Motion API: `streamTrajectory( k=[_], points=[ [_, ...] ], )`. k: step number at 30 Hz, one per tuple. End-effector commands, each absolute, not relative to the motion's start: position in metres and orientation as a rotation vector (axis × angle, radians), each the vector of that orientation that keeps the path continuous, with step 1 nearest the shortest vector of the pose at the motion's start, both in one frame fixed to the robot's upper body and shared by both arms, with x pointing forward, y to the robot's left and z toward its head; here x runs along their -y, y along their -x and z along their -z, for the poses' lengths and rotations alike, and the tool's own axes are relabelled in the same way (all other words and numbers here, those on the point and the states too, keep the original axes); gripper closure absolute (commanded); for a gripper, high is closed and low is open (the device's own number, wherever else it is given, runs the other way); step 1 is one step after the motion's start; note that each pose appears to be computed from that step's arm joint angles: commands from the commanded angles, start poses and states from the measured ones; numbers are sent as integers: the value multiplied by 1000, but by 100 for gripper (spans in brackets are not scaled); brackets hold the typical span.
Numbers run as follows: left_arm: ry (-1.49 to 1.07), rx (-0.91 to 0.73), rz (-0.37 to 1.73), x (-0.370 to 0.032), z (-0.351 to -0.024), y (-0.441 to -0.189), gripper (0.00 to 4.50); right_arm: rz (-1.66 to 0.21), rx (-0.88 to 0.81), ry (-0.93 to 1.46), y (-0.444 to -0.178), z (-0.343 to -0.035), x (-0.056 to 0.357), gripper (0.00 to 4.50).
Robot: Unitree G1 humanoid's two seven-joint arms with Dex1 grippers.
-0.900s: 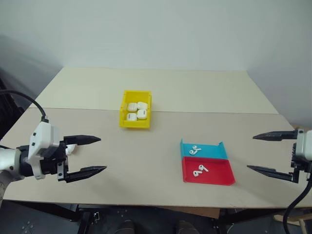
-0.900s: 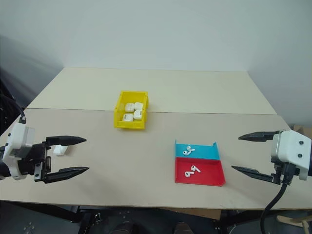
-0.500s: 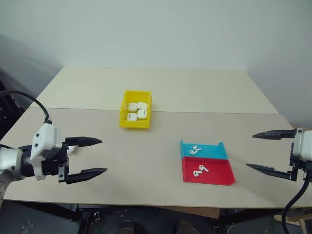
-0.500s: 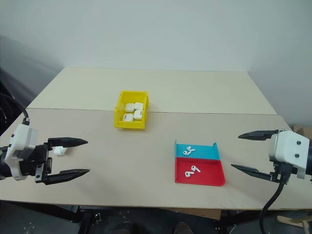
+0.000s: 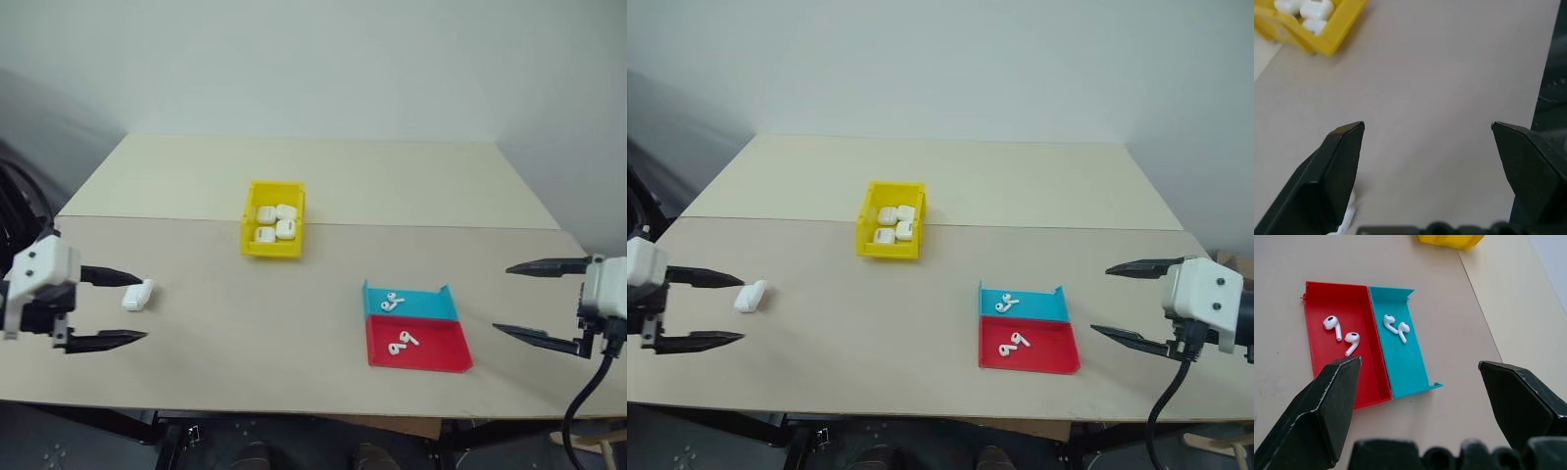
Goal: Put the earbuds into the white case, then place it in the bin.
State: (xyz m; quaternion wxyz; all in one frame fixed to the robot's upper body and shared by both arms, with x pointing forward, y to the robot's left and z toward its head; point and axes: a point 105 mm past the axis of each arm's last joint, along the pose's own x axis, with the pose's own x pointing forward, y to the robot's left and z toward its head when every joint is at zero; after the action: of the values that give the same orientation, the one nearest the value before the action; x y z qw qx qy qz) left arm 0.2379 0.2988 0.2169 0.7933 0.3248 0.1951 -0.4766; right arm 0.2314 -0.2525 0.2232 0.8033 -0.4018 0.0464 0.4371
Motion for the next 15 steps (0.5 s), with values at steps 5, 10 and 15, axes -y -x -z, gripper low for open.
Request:
streamTrajectory(
  k=[5, 10, 15],
  points=[
    [-952, -708, 962, -359, -217, -259, 0, -921, -86, 892, -240, -230, 252, 4],
    [-1015, -837, 906, -372, -213, -295, 0, -925, -94, 892, -244, -228, 250, 4],
    [-1081, -903, 914, -361, -212, -321, 0, -920, -103, 891, -244, -226, 251, 4]
  ],
)
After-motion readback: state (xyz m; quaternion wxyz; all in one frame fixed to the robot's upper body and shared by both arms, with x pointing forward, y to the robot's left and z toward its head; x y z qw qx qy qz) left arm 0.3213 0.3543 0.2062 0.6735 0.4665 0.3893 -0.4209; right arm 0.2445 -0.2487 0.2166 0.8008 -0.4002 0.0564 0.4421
